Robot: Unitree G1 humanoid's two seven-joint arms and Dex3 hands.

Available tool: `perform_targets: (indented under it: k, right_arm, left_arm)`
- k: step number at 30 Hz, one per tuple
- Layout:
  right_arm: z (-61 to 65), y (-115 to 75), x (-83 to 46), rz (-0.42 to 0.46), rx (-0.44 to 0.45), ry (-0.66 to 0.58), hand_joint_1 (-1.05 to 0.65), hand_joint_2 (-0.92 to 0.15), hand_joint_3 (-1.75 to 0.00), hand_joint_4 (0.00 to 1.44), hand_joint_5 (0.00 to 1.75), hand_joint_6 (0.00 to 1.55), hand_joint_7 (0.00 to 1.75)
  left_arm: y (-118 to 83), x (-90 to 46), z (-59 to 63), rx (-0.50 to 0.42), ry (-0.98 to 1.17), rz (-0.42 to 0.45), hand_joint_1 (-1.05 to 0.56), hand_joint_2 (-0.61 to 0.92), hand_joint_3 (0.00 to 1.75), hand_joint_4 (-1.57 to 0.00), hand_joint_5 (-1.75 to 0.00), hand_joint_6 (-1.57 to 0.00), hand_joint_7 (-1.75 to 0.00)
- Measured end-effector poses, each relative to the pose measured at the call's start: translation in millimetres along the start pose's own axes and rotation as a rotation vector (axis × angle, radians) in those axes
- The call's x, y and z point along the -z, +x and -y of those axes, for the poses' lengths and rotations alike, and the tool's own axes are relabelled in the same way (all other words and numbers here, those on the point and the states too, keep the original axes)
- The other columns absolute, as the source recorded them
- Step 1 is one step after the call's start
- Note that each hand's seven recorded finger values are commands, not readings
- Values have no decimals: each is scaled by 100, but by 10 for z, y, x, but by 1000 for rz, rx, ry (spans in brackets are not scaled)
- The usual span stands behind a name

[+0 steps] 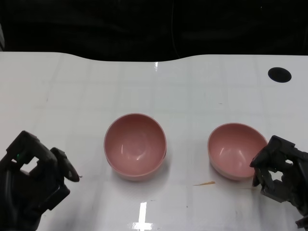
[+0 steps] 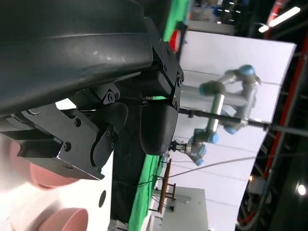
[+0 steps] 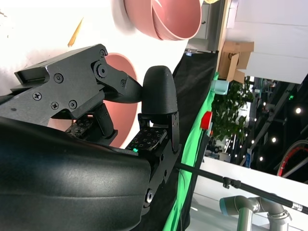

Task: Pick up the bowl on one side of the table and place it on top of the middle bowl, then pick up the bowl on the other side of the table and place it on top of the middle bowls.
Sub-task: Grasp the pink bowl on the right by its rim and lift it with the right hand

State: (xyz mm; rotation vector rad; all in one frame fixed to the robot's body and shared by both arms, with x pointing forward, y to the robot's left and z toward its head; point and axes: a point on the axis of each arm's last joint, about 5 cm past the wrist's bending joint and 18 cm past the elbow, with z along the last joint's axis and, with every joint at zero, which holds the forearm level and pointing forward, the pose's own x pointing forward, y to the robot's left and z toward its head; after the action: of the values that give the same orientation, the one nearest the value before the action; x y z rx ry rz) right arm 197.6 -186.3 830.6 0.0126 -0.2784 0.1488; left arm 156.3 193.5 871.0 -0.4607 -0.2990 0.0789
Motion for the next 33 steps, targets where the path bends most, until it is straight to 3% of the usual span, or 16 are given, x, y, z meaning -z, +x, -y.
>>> perform_targets:
  k: [18, 26, 30, 33]
  right_arm:
    - [-2, -1, -4, 7, 7, -6, -9, -71, -90, 84, 165, 75, 137]
    - [-23, -26, -11, 37, 52, -21, -4, -68, -94, 86, 153, 82, 121]
    - [-73, -40, -22, 101, 88, -26, -8, -67, -93, 85, 145, 84, 105]
    - [-91, -73, -23, 144, 111, -73, -24, -86, -51, 76, 126, 84, 78]
  left_arm:
    - [-33, 49, -87, 20, -88, -88, 8, 57, 154, -100, -175, -77, -175]
    - [-40, 54, -90, 10, -93, -93, 7, 57, 156, -101, -175, -78, -175]
    - [-42, 58, -87, 7, -97, -93, 7, 57, 156, -101, -175, -78, -175]
    - [-45, 59, -88, 3, -99, -95, 8, 57, 156, -101, -175, -78, -175]
